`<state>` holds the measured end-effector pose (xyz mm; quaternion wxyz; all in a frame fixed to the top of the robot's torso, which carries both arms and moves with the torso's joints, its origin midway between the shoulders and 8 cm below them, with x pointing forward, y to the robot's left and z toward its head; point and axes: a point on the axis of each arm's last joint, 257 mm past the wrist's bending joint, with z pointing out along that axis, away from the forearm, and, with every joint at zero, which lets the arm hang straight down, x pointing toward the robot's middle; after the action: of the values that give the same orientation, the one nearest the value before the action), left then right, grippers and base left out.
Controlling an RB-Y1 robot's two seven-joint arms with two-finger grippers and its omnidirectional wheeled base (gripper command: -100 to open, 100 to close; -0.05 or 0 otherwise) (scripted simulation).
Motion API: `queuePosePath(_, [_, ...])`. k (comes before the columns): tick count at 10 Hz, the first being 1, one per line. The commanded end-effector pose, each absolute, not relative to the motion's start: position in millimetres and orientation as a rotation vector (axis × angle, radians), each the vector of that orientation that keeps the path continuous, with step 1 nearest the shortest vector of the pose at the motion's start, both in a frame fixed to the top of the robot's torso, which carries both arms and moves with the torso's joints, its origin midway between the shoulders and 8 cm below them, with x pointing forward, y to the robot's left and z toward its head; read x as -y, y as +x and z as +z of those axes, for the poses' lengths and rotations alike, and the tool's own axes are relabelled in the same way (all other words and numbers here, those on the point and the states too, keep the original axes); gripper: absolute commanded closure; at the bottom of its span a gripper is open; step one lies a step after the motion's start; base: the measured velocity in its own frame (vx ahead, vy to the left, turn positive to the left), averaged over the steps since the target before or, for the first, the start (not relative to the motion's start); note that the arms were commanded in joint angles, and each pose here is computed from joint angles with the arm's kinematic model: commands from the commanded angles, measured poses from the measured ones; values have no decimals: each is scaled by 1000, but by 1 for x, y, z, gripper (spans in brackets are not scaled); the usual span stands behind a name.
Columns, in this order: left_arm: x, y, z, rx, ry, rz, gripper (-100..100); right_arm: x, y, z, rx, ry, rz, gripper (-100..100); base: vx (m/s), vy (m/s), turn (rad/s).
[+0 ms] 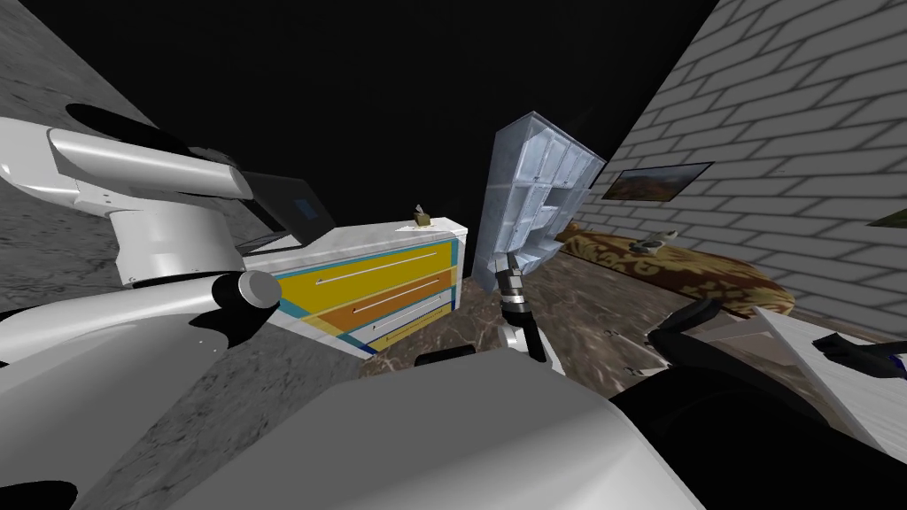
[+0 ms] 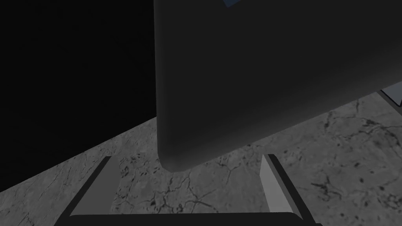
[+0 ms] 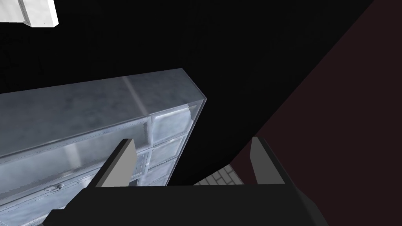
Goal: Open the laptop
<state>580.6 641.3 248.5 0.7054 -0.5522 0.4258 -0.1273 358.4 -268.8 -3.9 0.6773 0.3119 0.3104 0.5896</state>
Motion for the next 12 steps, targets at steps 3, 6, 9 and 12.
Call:
queuePosePath(3, [-646, 577, 247, -923, -1281, -335, 100, 269, 358, -4, -698, 701, 1325, 0, 4, 11, 9])
queuePosePath(6, [-654, 569, 243, -874, -1392, -450, 100, 269, 358, -4, -698, 701, 1325, 0, 8, 77, 33])
queuePosePath(9, [-658, 563, 238, -824, -1498, -569, 100, 269, 358, -4, -698, 701, 1325, 0, 3, 71, 43])
queuePosePath(12, [-660, 566, 225, -790, -1559, -649, 100, 269, 358, -4, -698, 701, 1325, 0, 5, 47, 54])
